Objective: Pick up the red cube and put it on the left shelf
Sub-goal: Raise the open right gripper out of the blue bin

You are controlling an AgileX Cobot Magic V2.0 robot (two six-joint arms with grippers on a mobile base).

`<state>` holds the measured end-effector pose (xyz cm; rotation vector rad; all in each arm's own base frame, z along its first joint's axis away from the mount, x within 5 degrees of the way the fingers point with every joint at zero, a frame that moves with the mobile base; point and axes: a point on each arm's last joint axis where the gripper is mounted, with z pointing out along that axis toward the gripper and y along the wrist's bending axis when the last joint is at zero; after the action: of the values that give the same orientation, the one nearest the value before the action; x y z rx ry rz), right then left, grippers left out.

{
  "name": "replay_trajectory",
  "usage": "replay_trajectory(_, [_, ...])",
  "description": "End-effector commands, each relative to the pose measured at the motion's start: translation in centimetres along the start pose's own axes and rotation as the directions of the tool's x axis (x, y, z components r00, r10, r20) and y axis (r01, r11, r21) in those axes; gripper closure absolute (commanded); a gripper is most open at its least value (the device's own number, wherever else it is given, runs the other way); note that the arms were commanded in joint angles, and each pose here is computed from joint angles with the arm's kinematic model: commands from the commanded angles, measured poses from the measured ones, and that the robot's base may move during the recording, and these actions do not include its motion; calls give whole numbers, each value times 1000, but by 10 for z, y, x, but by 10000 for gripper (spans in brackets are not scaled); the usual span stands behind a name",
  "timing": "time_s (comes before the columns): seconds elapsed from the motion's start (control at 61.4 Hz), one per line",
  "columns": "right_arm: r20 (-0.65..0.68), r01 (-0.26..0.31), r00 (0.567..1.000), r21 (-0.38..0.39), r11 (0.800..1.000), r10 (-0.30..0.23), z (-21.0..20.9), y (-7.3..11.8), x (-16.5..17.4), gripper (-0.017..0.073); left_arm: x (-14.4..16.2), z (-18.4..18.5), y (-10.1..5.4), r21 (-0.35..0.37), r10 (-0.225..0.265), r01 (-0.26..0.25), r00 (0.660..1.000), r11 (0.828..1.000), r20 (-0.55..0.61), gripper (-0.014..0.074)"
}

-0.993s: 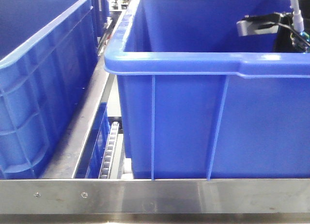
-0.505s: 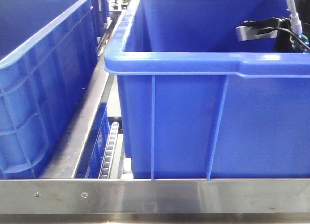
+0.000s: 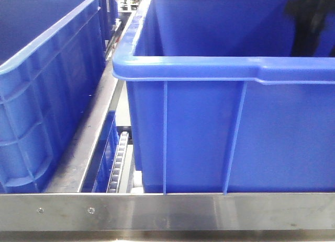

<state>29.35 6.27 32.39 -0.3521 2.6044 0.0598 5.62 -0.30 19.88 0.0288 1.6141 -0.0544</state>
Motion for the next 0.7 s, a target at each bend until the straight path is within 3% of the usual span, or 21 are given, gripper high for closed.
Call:
replay_trajectory(0.0, [187,13,982,20,1000,-16,-51,-1,-3,44,-1,0,0,7,-8,7,997,1000,79,492])
replay_trajectory(0.391, [447,6,894,39,999,-23,-139,2,37,523,-1,0,0,7,-8,7,997,1000,79,492])
replay_trajectory(0.684, [571,1,821,48,999,-28,-137,6,98,511,-1,0,0,7,-8,7,997,1000,79,492])
